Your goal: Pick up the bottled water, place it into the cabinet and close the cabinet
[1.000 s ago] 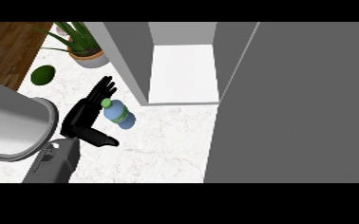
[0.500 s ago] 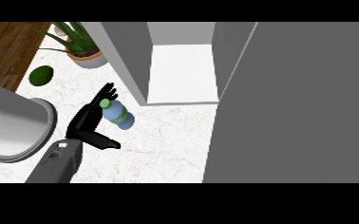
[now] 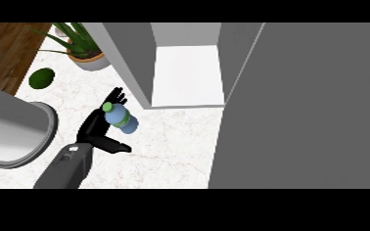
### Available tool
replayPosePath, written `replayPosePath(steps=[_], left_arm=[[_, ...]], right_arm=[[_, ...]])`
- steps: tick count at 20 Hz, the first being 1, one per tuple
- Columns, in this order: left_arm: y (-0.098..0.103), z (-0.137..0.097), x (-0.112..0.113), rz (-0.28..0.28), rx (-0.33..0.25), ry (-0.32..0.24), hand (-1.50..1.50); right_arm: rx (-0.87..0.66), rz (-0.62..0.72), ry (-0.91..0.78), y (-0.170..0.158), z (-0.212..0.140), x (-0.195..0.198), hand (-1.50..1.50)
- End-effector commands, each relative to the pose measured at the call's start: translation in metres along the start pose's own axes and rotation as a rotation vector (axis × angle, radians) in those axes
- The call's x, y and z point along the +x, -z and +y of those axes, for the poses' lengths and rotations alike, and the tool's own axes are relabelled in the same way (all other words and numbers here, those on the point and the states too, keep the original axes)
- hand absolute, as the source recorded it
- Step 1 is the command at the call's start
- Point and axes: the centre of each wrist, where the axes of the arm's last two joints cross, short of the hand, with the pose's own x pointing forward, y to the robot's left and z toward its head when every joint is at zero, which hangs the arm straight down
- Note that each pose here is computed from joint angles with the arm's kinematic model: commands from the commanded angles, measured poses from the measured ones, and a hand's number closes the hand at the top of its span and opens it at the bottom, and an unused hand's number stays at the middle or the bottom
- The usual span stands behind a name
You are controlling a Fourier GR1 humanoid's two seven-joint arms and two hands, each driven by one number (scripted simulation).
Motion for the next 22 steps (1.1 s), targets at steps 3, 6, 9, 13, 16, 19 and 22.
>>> replayPosePath(steps=[3, 6, 9, 13, 16, 19, 22], left_arm=[[0.006, -0.008, -0.004, -0.059, -0.024, -0.072, -1.5], [0.014, -0.013, -0.003, -0.053, -0.044, -0.108, -1.5], [0.013, -0.013, -0.004, -0.04, -0.073, -0.153, -1.5], [0.027, -0.021, 0.002, -0.001, -0.132, -0.226, 1.5], [0.031, -0.037, -0.004, -0.044, -0.155, -0.203, 1.5], [0.037, -0.037, 0.004, -0.133, -0.154, -0.072, 1.5], [0.039, -0.047, 0.001, -0.198, -0.165, -0.043, 1.5]], right_arm=[[-0.022, -0.048, -0.007, -0.024, -0.003, 0.025, -1.5], [-0.03, -0.048, -0.019, -0.021, -0.006, 0.011, -1.5], [-0.045, -0.043, -0.004, -0.022, -0.001, 0.016, -1.5], [-0.049, -0.049, -0.015, -0.031, -0.01, 0.016, -1.5], [-0.053, -0.051, -0.022, -0.032, -0.013, 0.022, -1.5], [-0.077, -0.045, -0.039, -0.026, -0.016, 0.006, -1.5], [-0.048, -0.061, -0.047, -0.028, -0.023, 0.011, -1.5]])
